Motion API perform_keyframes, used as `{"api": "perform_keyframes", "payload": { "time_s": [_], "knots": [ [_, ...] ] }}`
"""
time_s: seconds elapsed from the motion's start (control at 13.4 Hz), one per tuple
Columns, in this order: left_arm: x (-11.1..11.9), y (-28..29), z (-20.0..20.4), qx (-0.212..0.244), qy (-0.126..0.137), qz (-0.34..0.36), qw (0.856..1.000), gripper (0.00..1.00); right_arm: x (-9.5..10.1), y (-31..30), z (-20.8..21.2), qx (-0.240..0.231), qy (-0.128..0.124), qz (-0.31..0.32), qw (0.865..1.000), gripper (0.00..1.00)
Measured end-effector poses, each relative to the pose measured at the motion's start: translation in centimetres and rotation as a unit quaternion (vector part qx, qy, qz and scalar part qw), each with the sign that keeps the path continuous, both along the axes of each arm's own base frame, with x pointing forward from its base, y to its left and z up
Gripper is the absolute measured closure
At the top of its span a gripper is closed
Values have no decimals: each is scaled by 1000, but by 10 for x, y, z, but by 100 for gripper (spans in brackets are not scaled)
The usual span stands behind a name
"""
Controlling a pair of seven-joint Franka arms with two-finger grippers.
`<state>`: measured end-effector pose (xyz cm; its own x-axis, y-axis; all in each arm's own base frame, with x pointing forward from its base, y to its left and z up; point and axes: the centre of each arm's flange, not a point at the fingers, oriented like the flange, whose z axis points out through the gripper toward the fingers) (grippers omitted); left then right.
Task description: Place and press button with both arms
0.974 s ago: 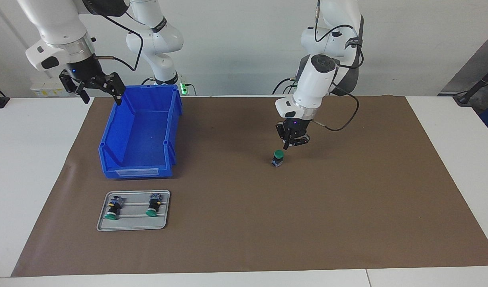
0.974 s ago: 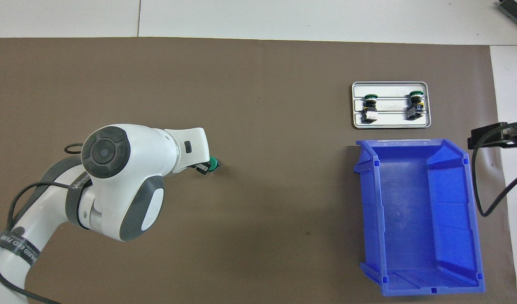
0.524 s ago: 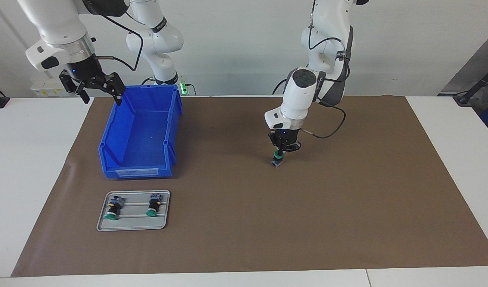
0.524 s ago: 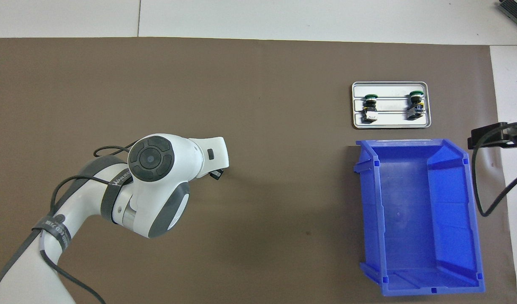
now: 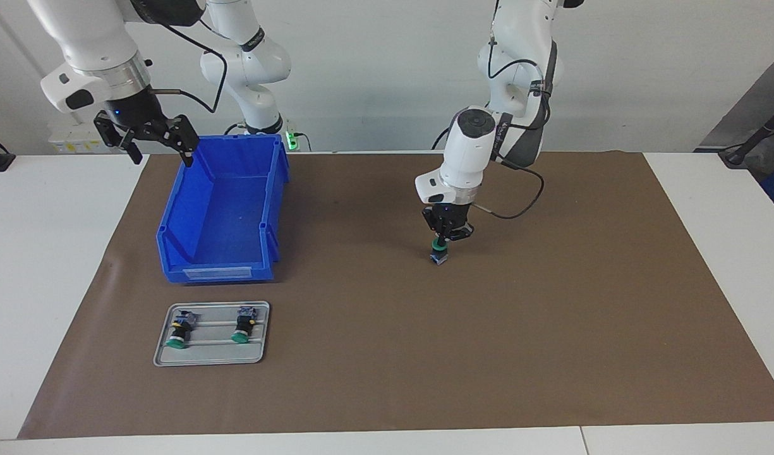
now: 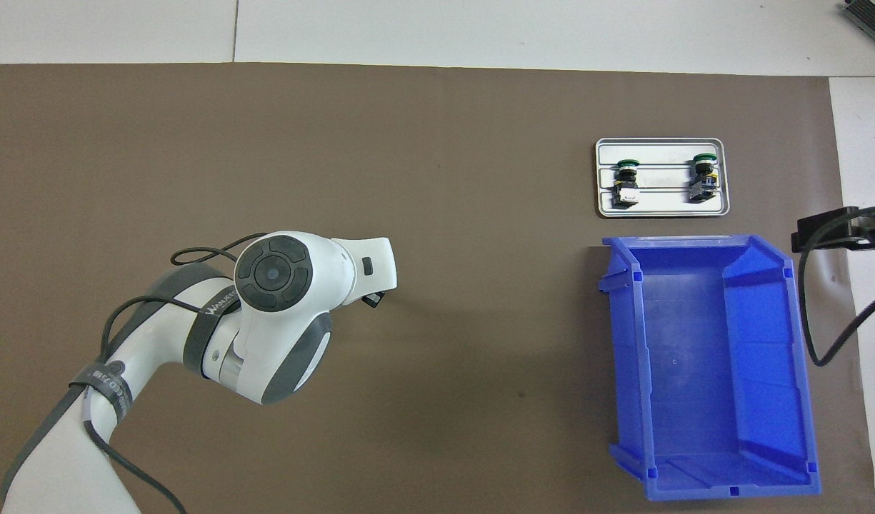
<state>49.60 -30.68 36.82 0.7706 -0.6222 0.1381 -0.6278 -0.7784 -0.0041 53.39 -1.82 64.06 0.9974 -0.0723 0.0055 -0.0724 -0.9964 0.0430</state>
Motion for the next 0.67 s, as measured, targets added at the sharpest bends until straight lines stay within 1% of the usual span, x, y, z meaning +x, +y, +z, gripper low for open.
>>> {"api": "perform_keyframes", "payload": {
  "time_s": [0.3, 0.37, 0.52, 0.67],
  "knots": [
    [11, 4, 13, -1, -3, 9, 1000, 99, 0, 0, 0, 0, 0, 0, 1000, 0],
    [16, 6, 20, 2, 1, 12, 1000, 99, 0, 0, 0, 0, 0, 0, 1000, 0],
    [26, 20, 37, 11, 18, 26, 999, 99, 0, 0, 0, 0, 0, 0, 1000, 0],
    [33, 37, 48, 16, 27, 42, 999, 99, 0, 0, 0, 0, 0, 0, 1000, 0]
  ]
}}
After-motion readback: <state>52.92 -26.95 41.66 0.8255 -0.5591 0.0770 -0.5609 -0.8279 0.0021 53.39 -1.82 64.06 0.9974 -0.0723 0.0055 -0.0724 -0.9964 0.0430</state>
